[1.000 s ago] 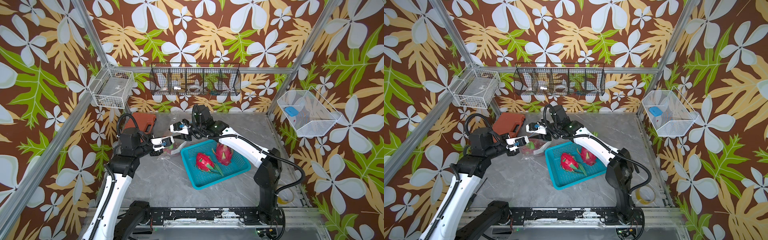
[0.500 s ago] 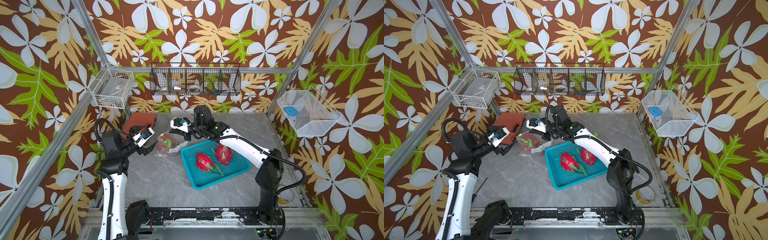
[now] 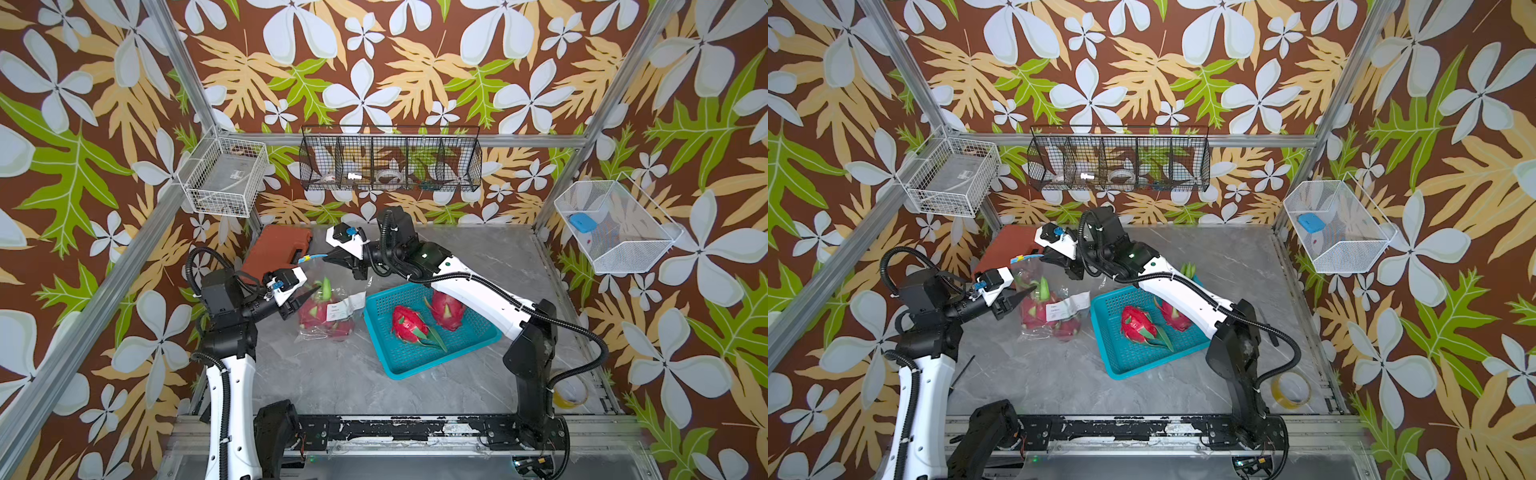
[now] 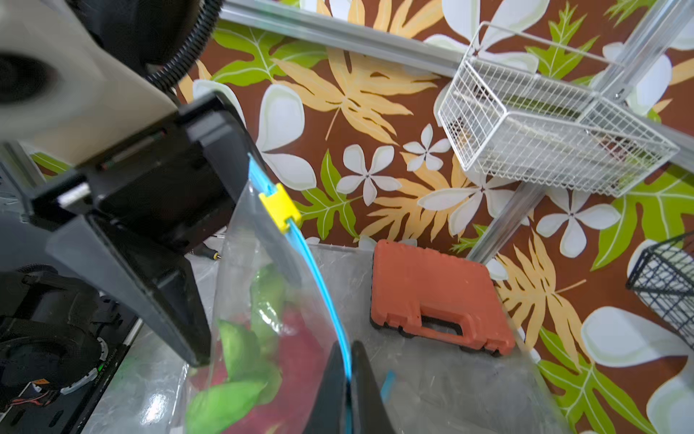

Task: Open the zip-top bag and take out the dragon fruit
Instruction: Pick up the zipper food storage bag at the center of the board.

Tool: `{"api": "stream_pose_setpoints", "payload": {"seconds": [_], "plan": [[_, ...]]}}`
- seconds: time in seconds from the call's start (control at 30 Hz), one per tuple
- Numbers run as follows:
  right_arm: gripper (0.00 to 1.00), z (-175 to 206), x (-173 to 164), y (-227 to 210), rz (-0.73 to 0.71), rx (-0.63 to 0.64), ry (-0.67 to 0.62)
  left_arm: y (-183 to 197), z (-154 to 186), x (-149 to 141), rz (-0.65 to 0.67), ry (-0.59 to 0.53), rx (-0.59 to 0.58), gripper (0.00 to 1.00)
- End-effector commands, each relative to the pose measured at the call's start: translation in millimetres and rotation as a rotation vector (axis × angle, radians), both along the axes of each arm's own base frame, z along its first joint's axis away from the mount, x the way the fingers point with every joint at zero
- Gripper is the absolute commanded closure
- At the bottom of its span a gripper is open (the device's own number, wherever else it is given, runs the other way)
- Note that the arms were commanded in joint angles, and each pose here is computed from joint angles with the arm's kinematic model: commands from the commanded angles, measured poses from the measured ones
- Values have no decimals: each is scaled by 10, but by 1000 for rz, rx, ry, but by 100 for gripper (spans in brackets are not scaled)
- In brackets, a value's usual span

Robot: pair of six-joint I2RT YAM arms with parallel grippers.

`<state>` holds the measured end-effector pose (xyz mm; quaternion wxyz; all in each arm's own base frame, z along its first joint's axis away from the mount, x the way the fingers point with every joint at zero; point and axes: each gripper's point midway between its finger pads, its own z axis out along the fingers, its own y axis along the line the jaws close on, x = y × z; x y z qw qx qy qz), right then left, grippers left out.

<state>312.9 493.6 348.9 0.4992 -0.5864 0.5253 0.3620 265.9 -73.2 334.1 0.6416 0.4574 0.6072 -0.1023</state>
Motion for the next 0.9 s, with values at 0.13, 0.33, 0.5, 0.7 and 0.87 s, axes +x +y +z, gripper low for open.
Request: {"api": "stream_pose_setpoints", "payload": {"seconds": [0.13, 0.33, 0.5, 0.7, 0.87], "plan": [[100, -55, -53, -110, -27, -20, 28, 17, -20, -20, 12, -25, 41, 48], [100, -145, -120, -169, -22, -39, 55, -13, 4, -40, -11, -21, 25, 57], [100, -179, -198, -216, -3, -42, 62, -30, 48, -60, -23, -40, 25, 86], [93, -224, -356, -194, 45, -59, 37, -40, 113, -74, -25, -65, 15, 100], [64, -199, -634, -116, 120, -38, -115, -45, 75, -82, -30, -58, 21, 100]]}}
